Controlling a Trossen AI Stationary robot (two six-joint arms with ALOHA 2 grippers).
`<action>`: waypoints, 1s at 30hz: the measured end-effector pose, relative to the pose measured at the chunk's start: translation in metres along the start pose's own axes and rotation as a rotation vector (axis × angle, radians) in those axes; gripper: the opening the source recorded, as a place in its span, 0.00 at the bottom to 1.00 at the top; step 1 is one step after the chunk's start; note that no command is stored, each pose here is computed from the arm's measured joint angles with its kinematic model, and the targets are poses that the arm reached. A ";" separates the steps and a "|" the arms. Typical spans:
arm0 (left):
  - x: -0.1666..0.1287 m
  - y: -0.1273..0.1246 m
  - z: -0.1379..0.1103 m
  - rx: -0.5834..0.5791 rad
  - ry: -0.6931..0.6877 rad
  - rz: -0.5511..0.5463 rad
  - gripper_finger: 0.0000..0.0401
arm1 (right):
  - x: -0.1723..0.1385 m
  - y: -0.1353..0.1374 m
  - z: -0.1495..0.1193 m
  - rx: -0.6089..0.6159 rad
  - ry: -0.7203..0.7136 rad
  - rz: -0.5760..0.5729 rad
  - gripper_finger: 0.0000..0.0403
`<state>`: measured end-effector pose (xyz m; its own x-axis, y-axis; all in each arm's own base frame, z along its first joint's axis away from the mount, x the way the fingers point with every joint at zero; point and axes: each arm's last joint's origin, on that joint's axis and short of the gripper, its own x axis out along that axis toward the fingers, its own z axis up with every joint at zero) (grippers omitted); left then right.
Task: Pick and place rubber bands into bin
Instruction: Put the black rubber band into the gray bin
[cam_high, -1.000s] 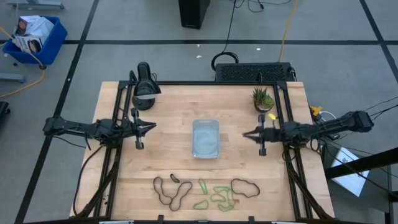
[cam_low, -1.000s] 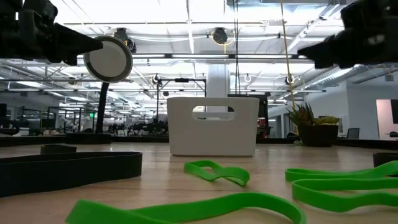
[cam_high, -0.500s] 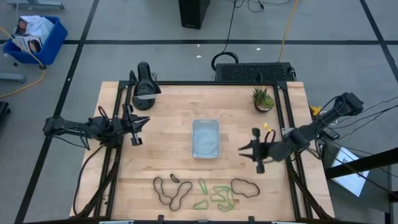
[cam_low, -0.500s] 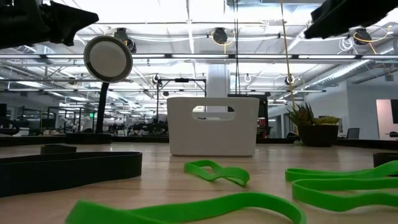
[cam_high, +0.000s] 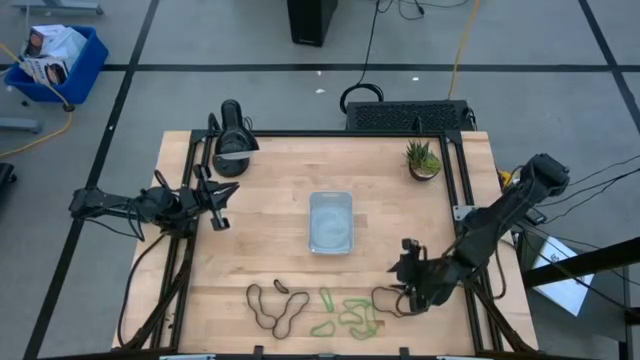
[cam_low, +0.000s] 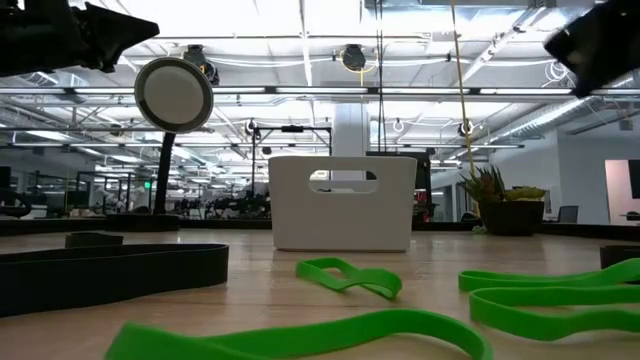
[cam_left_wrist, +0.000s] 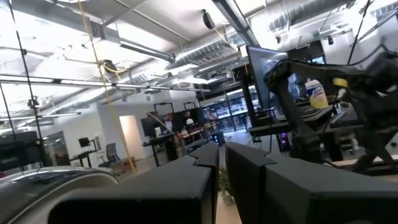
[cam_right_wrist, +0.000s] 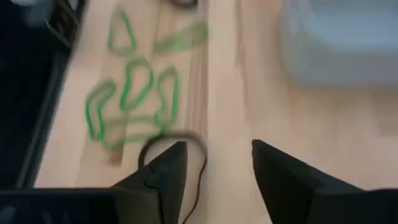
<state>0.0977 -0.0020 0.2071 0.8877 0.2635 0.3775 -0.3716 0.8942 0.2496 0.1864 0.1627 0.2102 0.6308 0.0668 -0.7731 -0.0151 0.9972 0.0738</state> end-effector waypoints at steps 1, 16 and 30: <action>0.000 0.000 0.000 0.000 0.001 0.001 0.09 | 0.005 0.002 -0.004 0.003 0.039 0.000 0.46; 0.000 0.000 0.000 0.003 0.005 0.004 0.09 | 0.056 0.015 -0.031 -0.007 0.294 0.007 0.49; 0.000 -0.001 -0.002 0.009 0.022 -0.003 0.09 | 0.080 0.014 -0.048 -0.019 0.407 -0.078 0.41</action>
<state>0.0985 -0.0020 0.2051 0.8945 0.2686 0.3572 -0.3712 0.8917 0.2589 0.1993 0.1837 0.1184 0.2723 -0.0049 -0.9622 0.0039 1.0000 -0.0040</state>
